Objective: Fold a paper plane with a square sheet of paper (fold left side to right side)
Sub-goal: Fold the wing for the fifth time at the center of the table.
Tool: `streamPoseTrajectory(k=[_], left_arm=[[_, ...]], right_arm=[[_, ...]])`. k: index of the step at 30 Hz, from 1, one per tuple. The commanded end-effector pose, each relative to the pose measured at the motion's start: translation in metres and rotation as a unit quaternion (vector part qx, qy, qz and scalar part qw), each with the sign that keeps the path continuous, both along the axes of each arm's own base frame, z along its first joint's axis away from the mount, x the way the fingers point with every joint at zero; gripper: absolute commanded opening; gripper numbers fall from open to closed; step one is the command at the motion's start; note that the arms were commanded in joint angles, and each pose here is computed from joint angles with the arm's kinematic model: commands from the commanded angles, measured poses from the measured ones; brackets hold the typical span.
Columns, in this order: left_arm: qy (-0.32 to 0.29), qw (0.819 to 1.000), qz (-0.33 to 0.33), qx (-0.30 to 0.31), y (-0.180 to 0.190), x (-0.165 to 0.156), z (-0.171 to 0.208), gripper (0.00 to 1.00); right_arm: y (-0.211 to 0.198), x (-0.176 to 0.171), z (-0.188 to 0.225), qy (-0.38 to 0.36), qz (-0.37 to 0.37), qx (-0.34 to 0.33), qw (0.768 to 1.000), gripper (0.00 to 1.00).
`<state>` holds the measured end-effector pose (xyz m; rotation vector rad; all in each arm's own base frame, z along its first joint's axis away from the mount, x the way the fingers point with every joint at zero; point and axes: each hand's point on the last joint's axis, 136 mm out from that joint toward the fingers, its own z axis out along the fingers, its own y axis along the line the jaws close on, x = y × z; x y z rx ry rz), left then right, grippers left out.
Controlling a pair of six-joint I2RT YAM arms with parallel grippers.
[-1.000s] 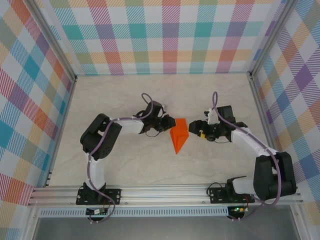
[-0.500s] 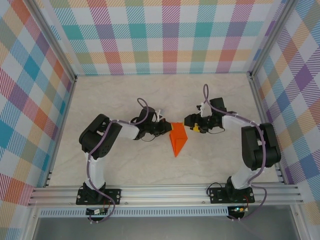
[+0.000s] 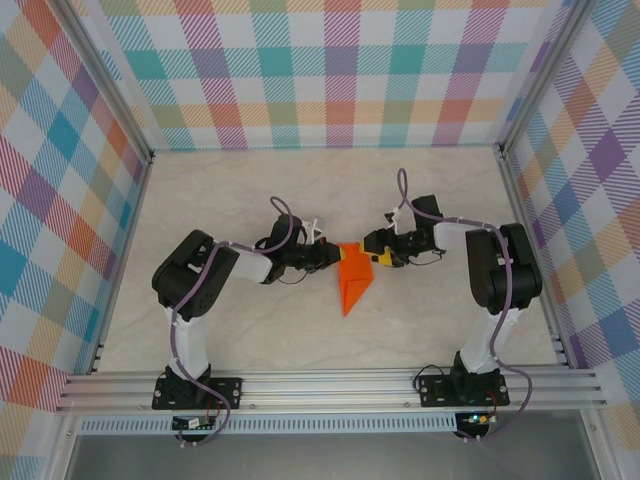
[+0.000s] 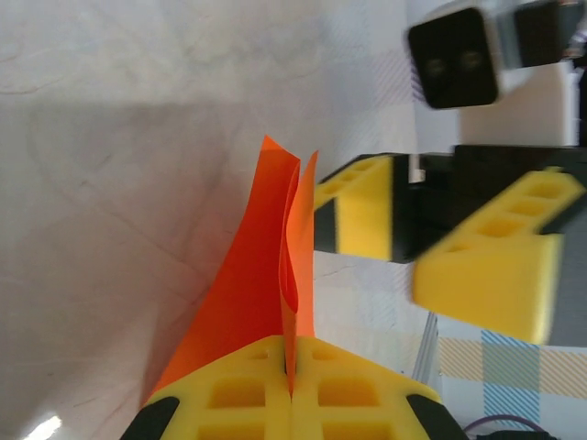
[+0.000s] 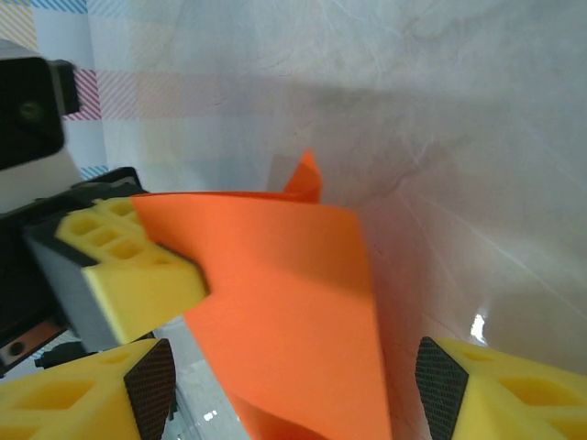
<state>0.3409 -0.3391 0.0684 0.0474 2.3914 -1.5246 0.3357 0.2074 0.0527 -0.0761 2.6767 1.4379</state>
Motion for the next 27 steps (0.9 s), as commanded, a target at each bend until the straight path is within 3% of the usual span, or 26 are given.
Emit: streamPoseTrajectory(k=[1, 12, 19, 21, 27], left_arm=[[-0.043, 0.999, -0.015, -0.027, -0.001, 0.000, 0.027, 0.00], [-0.028, 0.999, -0.012, -0.017, -0.002, 0.003, 0.013, 0.00], [-0.018, 1.000, -0.013, -0.013, -0.004, 0.005, 0.004, 0.01], [-0.015, 1.000, -0.012, -0.008, -0.003, 0.005, 0.002, 0.08], [-0.034, 0.998, -0.008, 0.048, 0.011, 0.004, 0.006, 0.43]], right_arm=[[0.005, 0.003, 0.007, -0.021, 0.020, 0.029, 0.999, 0.72], [0.007, -0.003, 0.003, -0.007, 0.025, 0.047, 0.999, 0.46], [0.004, -0.008, -0.011, 0.011, 0.020, 0.032, 0.999, 0.23], [0.003, -0.009, -0.013, 0.014, 0.019, 0.027, 0.999, 0.19], [0.000, -0.013, -0.014, 0.016, 0.017, 0.014, 1.000, 0.08]])
